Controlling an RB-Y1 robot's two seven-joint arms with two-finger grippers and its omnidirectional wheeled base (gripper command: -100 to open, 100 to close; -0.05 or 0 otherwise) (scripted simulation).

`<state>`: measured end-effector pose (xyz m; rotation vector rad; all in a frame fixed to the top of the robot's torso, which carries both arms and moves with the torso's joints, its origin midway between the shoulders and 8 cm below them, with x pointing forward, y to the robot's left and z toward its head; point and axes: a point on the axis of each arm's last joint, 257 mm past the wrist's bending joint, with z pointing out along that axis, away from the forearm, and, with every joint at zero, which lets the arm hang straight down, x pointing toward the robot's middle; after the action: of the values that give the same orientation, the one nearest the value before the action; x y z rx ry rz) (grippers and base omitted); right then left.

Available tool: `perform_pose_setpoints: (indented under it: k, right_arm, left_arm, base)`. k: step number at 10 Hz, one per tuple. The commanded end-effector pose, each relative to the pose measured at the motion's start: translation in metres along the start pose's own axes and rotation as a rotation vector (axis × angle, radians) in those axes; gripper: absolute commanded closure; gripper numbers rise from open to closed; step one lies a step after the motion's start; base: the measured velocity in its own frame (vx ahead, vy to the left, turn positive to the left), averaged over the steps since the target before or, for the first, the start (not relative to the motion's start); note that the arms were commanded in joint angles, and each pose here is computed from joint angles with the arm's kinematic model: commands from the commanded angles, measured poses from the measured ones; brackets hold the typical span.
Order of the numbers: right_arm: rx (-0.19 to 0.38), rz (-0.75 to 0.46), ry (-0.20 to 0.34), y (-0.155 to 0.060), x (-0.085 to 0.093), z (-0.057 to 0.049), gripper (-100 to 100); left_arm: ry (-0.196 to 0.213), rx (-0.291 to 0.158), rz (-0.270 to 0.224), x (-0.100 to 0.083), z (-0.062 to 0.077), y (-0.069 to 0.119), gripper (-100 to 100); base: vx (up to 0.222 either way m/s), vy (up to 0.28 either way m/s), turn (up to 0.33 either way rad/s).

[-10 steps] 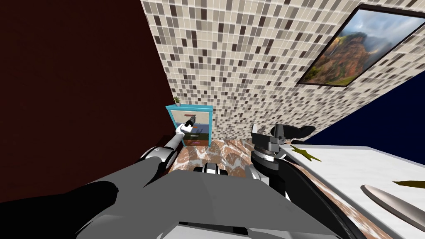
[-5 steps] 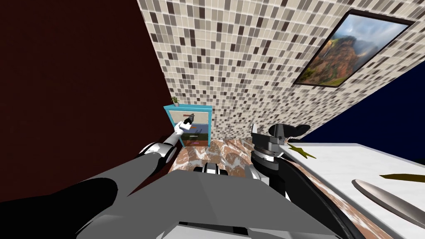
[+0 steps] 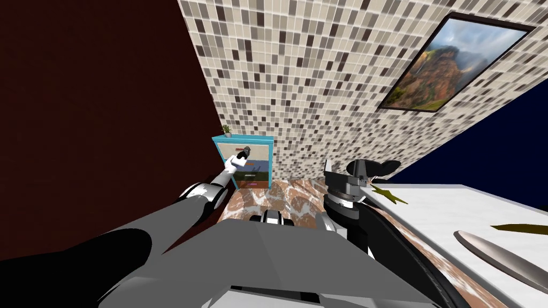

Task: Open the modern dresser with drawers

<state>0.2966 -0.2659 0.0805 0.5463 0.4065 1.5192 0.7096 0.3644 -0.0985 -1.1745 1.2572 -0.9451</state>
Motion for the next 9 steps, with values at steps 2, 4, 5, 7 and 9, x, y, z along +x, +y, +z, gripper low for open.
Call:
perform_pose_setpoints:
  k: [2, 4, 5, 7, 9]
  right_arm:
    - [0.0, 0.0, 0.0, 0.0, 0.0, 0.0, 0]
    - [0.0, 0.0, 0.0, 0.0, 0.0, 0.0, 0]
    - [0.0, 0.0, 0.0, 0.0, 0.0, 0.0, 0]
    - [0.0, 0.0, 0.0, 0.0, 0.0, 0.0, 0]
    - [0.0, 0.0, 0.0, 0.0, 0.0, 0.0, 0]
  left_arm:
    - [0.007, -0.01, 0.001, 0.005, 0.0, 0.003, 100]
    - [0.012, -0.011, 0.001, 0.008, 0.0, 0.004, 100]
    - [0.014, -0.014, 0.001, 0.01, -0.001, 0.006, 100]
    - [0.018, -0.021, 0.003, 0.013, -0.001, 0.009, 100]
    - [0.012, -0.021, 0.002, 0.011, 0.001, -0.003, -100]
  base:
    - [-0.207, 0.005, 0.009]
    - [-0.117, -0.01, 0.006]
    - [-0.193, -0.021, 0.04]
    - [-0.223, -0.01, 0.024]
    - [-0.069, 0.0, -0.014]
